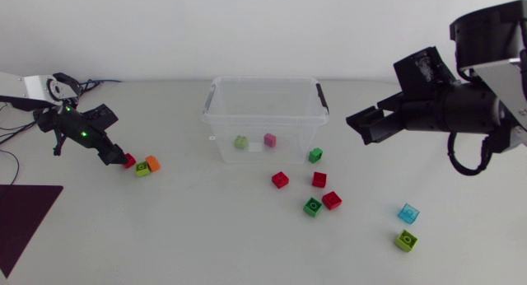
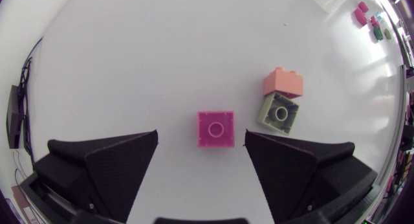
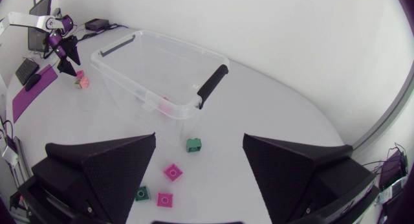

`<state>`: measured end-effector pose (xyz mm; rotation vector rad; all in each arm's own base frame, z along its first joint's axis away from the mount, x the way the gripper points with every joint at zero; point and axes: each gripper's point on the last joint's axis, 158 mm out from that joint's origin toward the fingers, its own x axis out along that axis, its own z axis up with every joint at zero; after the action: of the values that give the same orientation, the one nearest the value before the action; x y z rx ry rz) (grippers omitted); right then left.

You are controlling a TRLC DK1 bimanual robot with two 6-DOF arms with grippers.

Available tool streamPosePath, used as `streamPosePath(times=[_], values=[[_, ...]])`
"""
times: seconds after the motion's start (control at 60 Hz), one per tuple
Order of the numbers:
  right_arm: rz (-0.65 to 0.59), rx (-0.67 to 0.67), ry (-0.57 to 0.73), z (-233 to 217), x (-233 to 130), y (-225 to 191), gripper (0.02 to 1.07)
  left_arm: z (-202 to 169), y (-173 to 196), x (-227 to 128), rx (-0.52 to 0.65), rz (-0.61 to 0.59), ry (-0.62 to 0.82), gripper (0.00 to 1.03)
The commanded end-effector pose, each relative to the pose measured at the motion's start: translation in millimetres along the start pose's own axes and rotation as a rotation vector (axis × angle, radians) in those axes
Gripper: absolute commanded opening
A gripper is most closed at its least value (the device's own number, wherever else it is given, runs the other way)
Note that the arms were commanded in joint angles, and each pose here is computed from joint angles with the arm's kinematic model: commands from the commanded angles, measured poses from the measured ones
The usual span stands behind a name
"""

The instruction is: Pick up the duplo bricks and place them in the container

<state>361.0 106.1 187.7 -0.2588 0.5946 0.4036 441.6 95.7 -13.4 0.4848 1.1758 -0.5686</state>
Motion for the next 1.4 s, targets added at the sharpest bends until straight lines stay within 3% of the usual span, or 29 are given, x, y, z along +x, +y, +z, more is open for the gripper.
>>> streamPosePath(times=[0.0,0.1,0.367,0.55,0.667,0.867,1.1,1.383], values=[[0.002,0.010,0.031,-21.7,-4.1,-3.8,1.00,7.7,-1.4,10.3,0.047,-0.017,0.012,0.90],[-0.009,0.036,0.043,-36.4,-11.3,-12.4,1.00,9.8,-4.3,20.3,0.057,-0.025,0.031,0.80],[-0.052,0.082,0.078,-64.5,-27.4,-36.5,1.00,0.6,2.9,30.2,0.037,-0.024,0.081,0.31],[-0.081,0.129,0.120,-84.5,-27.0,-50.5,1.00,-11.5,-3.1,31.8,0.025,-0.052,0.121,0.26],[-0.106,0.167,0.212,-109.5,-22.3,-58.6,1.00,-2.0,-6.5,7.0,0.027,-0.042,0.103,0.26],[-0.102,0.204,0.333,-145.6,-18.6,-63.5,1.00,52.3,-30.9,-67.9,0.054,-0.016,-0.067,0.26],[-0.060,0.127,0.477,-196.2,-20.0,-76.7,1.00,140.9,-98.7,-155.0,0.092,-0.034,-0.345,0.26],[0.026,0.032,0.562,-228.5,-22.2,-67.8,1.02,241.3,-183.1,-182.9,0.124,-0.146,-0.581,0.26]])
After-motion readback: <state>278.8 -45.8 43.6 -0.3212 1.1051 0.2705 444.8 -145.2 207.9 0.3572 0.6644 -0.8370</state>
